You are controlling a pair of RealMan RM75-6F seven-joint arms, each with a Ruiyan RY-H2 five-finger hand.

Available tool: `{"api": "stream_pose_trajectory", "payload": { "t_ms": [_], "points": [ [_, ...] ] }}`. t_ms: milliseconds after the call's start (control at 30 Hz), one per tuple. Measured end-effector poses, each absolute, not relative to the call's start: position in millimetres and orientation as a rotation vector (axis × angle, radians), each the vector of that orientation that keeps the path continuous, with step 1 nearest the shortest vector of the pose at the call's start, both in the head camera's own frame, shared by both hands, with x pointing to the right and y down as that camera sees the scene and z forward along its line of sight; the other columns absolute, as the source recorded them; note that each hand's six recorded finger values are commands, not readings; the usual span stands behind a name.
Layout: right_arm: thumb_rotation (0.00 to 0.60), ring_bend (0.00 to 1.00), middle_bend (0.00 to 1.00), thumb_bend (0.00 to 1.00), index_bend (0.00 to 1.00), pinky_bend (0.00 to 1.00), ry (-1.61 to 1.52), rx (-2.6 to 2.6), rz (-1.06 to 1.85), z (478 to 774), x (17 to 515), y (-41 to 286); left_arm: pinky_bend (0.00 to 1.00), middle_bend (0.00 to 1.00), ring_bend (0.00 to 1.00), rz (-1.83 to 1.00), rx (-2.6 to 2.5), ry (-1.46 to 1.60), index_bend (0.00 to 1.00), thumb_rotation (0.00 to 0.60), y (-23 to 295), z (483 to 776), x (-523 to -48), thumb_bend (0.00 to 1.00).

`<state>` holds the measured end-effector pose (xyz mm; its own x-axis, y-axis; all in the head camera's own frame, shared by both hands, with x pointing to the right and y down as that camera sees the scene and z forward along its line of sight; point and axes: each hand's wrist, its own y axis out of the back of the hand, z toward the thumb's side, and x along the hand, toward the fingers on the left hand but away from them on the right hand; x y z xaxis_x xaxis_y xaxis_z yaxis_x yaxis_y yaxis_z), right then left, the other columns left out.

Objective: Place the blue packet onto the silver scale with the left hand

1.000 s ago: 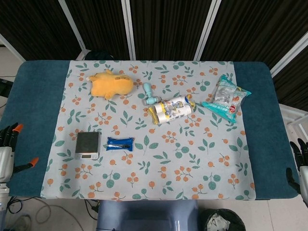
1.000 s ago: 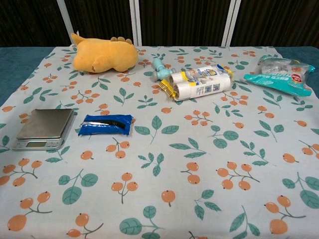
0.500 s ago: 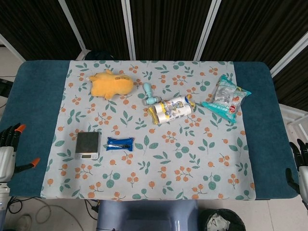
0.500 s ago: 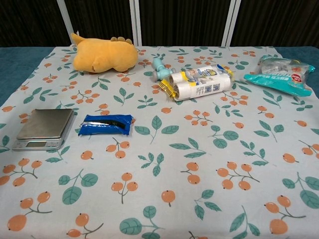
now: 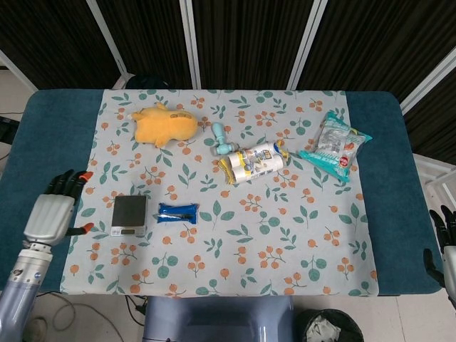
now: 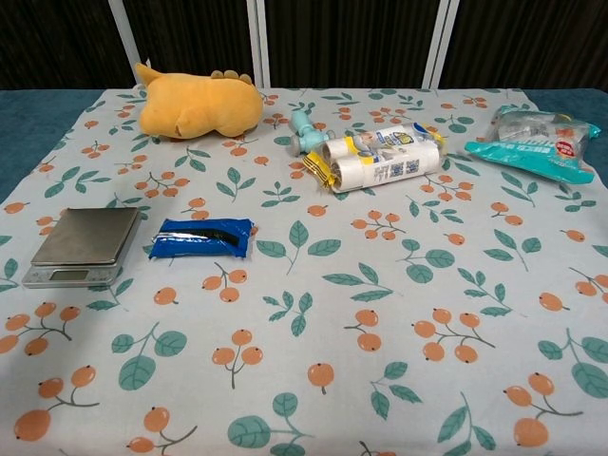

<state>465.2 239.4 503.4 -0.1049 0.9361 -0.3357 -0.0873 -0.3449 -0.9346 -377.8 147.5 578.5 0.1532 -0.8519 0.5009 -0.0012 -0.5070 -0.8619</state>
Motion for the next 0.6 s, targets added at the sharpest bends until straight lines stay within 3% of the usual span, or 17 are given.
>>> {"api": "stream_pose_trajectory", "payload": {
  "t_ms": [300,600],
  "points": [
    [0.600,0.05,0.05,0.56,0.06,0.00,-1.008,-1.335,1.582,504,466,240,0.20,0.17,0.11,-1.476,-1.758,0.598,0.13,0.600,119,600,-318,0.06],
    [0.600,0.05,0.05,0.56,0.06,0.00,-1.002,-1.337,1.586,505,465,240,0.25,0.22,0.14,-1.453,-1.854,0.449,0.16,0.600,120,639,-247,0.06]
  ]
}}
